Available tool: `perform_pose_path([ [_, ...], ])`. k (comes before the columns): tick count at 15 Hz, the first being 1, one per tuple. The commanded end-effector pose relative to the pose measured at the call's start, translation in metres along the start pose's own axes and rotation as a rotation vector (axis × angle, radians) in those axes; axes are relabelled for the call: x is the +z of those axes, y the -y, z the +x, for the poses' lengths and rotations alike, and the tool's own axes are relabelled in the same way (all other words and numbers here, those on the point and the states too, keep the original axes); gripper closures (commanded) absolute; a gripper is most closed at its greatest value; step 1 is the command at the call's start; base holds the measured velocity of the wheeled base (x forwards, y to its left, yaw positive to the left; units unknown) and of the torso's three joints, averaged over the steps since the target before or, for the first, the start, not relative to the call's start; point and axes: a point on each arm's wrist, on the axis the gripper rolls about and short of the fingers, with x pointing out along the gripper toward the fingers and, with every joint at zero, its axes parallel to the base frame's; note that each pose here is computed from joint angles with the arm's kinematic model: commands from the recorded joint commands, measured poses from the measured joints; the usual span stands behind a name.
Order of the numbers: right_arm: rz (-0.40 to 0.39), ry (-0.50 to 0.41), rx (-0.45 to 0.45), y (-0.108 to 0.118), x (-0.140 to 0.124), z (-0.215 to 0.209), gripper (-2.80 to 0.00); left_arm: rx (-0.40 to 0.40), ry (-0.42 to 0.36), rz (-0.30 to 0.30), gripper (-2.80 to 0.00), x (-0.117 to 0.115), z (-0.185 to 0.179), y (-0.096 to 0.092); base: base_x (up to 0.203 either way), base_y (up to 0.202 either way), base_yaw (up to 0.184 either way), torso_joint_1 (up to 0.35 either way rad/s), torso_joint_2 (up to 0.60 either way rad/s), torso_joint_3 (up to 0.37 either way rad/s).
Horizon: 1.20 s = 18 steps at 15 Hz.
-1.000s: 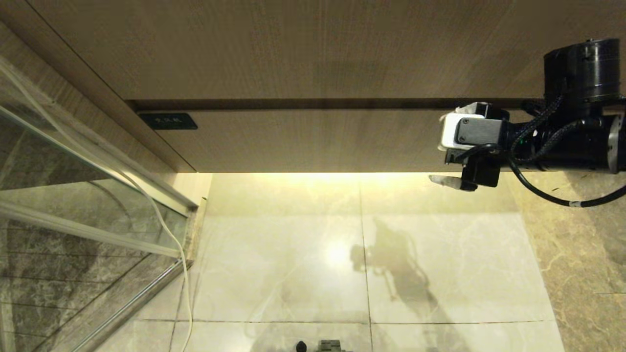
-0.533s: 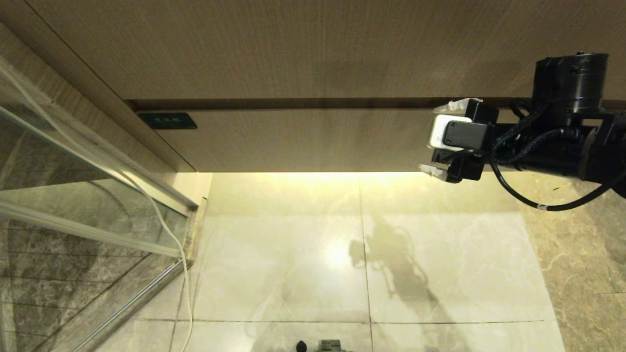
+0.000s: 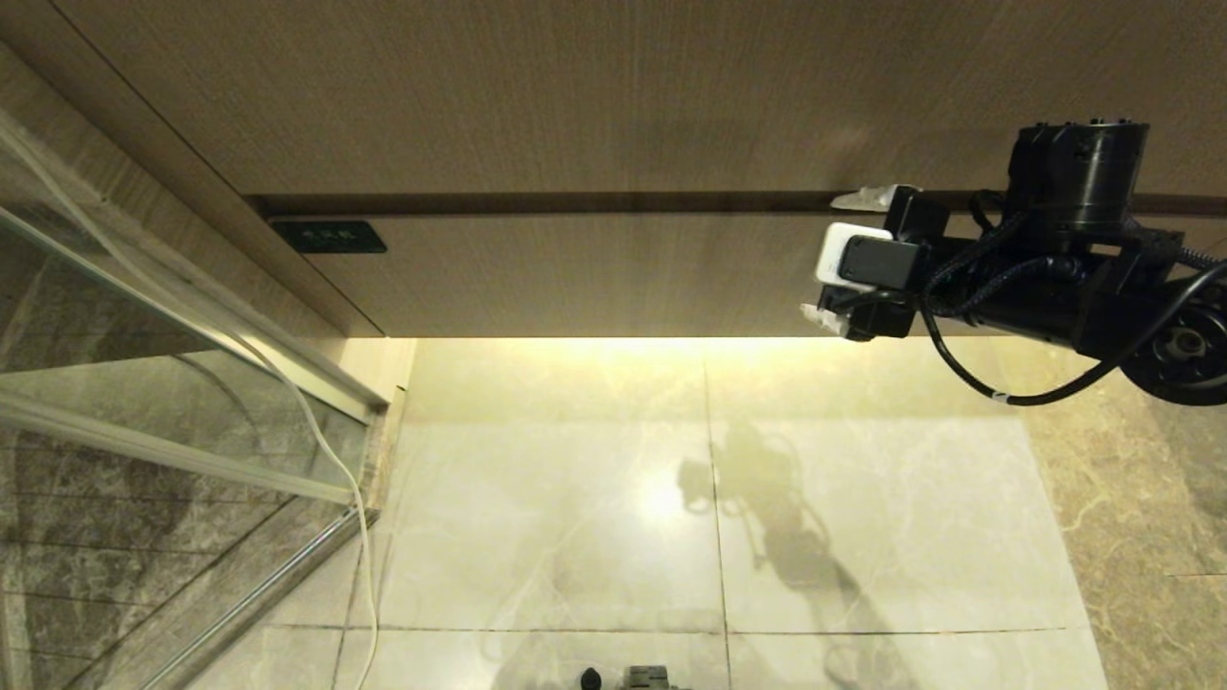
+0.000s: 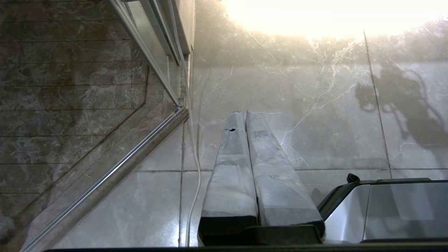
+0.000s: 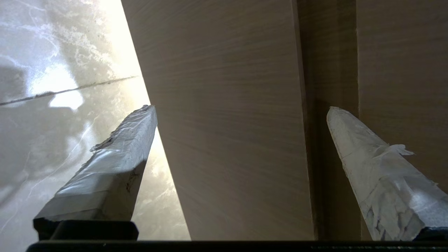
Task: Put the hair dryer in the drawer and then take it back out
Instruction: Pull open the drawer
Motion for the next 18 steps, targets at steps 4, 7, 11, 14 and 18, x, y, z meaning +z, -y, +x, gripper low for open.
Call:
perform_pose_path([
  [4,-0.011,-0.001,-0.013,-0.002,-0.003,0.009,-2.8,0.001,0.001,0.0,0.0,0.0,0.0,0.0,0.0,0.0,0.0,0.0,0.0,0.0],
  [7,-0.012,-0.001,-0.02,-0.004,-0.005,0.013,-2.8,0.001,0.0,0.0,0.0,0.0,0.0,0.0,0.0,0.0,0.0,0.0,0.0,0.0],
  [11,-0.031,-0.015,-0.027,-0.005,-0.012,0.023,-2.8,0.001,-0.001,0.0,0.0,0.0,0.0,0.0,0.0,0.0,0.0,0.0,0.0,0.0],
  [14,-0.035,-0.024,-0.025,-0.007,-0.016,0.03,-2.8,-0.001,0.0,0.0,0.0,0.0,0.0,0.0,0.0,0.0,0.0,0.0,0.0,0.0],
  [18,-0.036,-0.038,-0.022,-0.009,-0.024,0.041,-2.8,0.001,0.001,0.0,0.0,0.0,0.0,0.0,0.0,0.0,0.0,0.0,0.0,0.0],
])
